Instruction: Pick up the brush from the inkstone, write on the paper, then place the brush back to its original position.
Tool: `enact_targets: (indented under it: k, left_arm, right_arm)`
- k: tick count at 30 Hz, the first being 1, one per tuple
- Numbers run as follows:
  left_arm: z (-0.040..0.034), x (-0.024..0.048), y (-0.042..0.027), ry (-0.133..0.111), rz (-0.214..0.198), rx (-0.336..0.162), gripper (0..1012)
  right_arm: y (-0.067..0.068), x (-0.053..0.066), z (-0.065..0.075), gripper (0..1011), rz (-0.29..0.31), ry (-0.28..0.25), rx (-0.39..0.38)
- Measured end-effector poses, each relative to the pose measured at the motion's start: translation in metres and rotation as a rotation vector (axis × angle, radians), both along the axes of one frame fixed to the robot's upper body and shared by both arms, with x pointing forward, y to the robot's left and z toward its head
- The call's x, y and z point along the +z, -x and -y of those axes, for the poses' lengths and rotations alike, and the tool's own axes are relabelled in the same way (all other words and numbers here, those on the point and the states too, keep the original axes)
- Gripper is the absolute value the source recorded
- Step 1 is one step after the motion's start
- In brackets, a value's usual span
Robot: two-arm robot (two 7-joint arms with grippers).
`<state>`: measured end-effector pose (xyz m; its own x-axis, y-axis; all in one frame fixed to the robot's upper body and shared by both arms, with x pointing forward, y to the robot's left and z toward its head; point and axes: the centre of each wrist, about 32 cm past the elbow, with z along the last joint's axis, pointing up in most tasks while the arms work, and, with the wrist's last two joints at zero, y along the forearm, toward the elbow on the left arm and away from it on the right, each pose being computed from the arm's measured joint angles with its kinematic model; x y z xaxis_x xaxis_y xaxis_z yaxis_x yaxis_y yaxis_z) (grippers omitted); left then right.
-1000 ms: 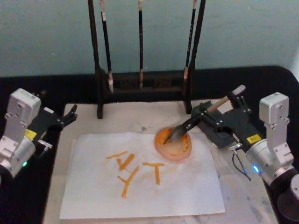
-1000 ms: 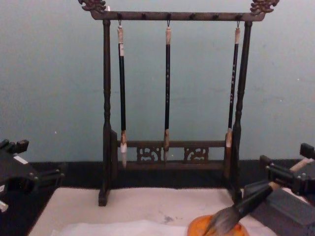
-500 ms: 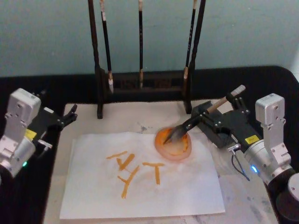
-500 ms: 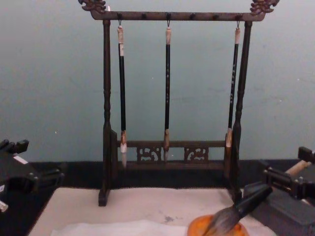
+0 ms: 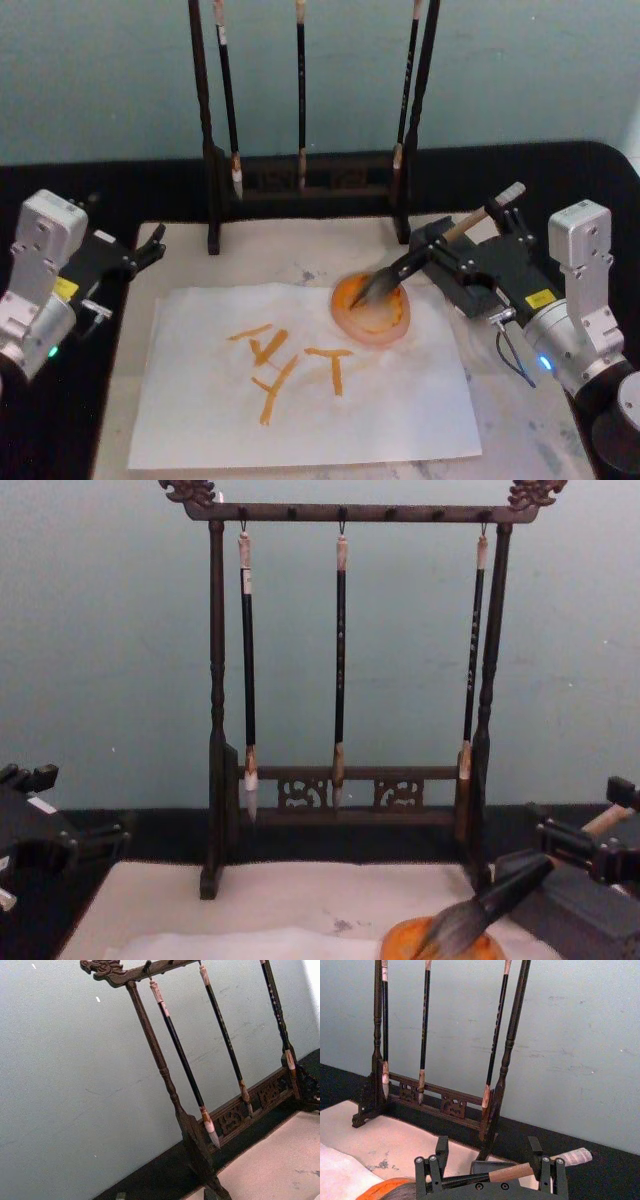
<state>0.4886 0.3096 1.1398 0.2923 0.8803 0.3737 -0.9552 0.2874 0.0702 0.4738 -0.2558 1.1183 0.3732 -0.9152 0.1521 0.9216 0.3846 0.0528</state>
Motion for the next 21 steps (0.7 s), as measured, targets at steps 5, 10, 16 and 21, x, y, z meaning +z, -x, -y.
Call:
enact_targets:
  k: [5,10,16,21]
  left_arm:
    - [0.0000,0.0000,0.0000,0.000,0.000,0.000,1010]
    - [0.0000,0.0000,0.0000,0.000,0.000,0.000,1010]
    - [0.0000,0.0000,0.0000,0.000,0.000,0.000,1010]
    - [0.0000,0.0000,0.0000,0.000,0.000,0.000,1010]
  right_arm:
    - [0.0002,0.0000,0.0001,1000,0.000,-0.001,0.000]
    - [0.0003,0.0000,0.0002,1000,0.000,-0.001,0.000]
    - [0.0003,0.0001,0.0002,1000,0.001,-0.002,0.000]
    - [0.0003,0.0002,0.0002,1000,0.001,-0.002,0.001]
